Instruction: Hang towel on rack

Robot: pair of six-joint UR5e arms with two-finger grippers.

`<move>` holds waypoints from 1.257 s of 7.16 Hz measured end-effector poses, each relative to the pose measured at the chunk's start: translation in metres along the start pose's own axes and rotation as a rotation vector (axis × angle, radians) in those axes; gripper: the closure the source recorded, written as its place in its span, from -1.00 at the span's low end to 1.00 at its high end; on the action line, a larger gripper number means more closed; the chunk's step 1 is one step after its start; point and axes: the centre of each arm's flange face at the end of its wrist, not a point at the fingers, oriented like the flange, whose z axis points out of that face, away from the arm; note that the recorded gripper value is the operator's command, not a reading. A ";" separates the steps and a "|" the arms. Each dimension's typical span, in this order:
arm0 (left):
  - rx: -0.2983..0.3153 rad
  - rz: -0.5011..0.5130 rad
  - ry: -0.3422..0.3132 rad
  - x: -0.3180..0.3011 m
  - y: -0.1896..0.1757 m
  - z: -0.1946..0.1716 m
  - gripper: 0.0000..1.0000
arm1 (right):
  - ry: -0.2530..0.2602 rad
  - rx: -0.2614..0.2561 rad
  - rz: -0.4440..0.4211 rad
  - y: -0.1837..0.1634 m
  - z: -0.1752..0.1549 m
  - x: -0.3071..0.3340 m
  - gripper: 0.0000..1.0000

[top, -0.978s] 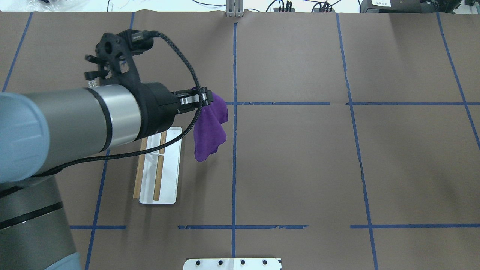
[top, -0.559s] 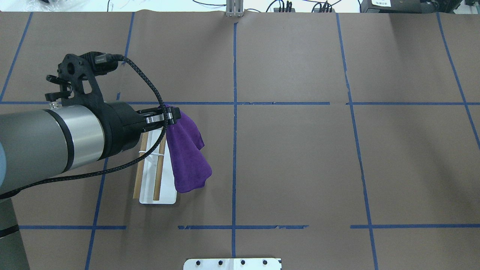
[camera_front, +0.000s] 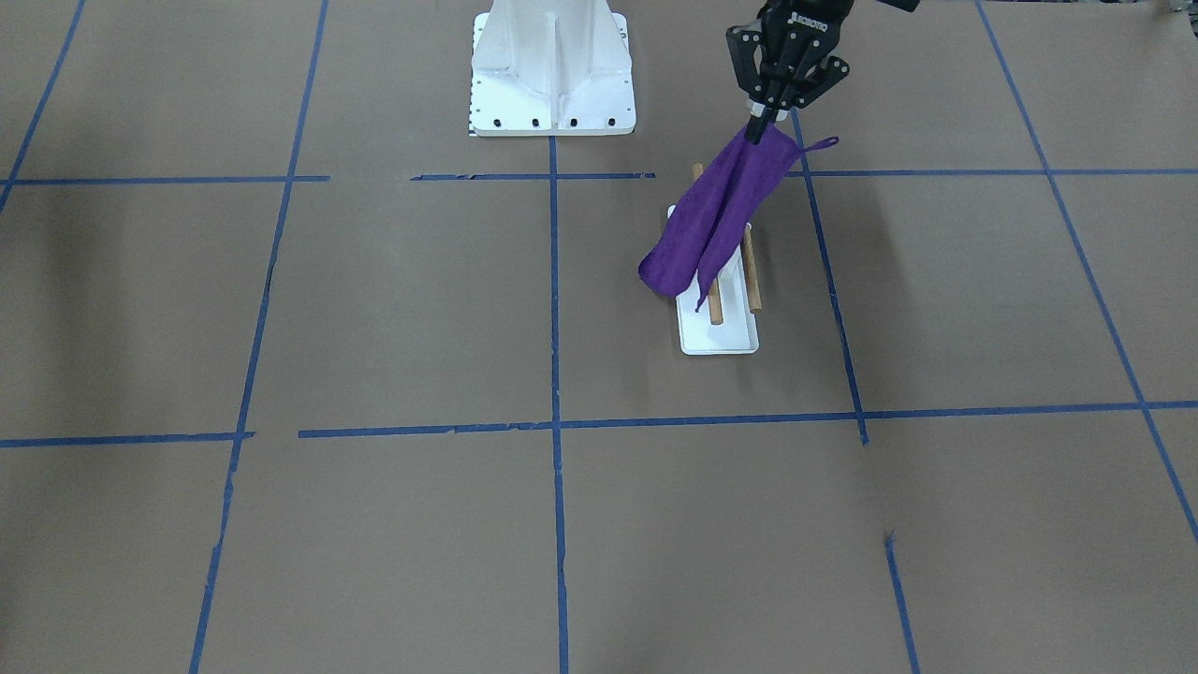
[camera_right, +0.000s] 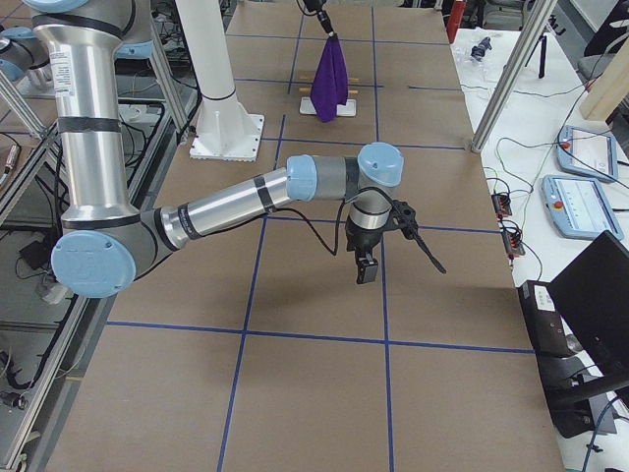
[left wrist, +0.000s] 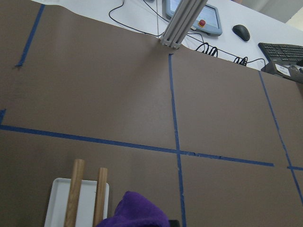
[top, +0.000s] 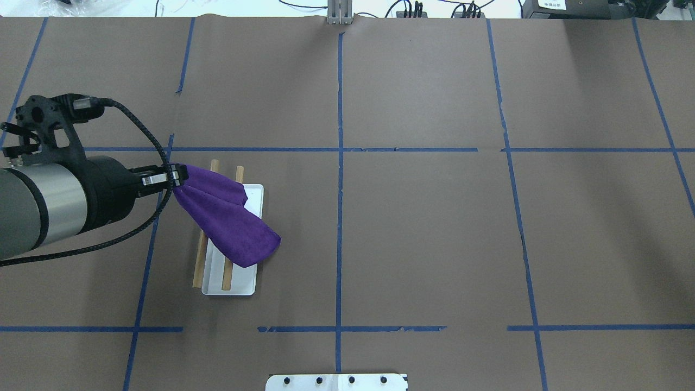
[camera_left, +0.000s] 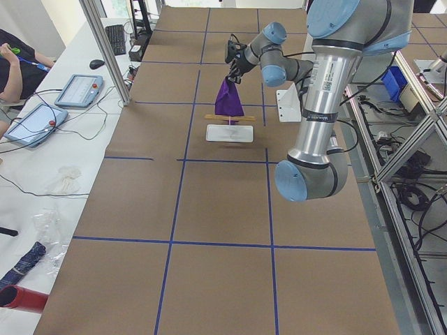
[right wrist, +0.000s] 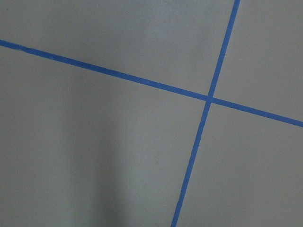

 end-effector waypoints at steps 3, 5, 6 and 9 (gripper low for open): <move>0.008 0.045 -0.150 -0.062 -0.004 0.023 1.00 | -0.037 -0.001 0.026 0.001 0.005 0.008 -1.00; 0.011 0.073 -0.177 -0.089 -0.002 0.056 1.00 | -0.052 0.006 0.027 -0.001 0.003 0.007 -1.00; 0.014 0.084 -0.178 -0.106 0.001 0.068 0.95 | -0.051 0.010 0.023 -0.003 0.001 0.006 -1.00; 0.010 0.209 -0.167 -0.170 0.015 0.084 -1.00 | -0.050 0.005 0.028 -0.003 0.003 0.009 -1.00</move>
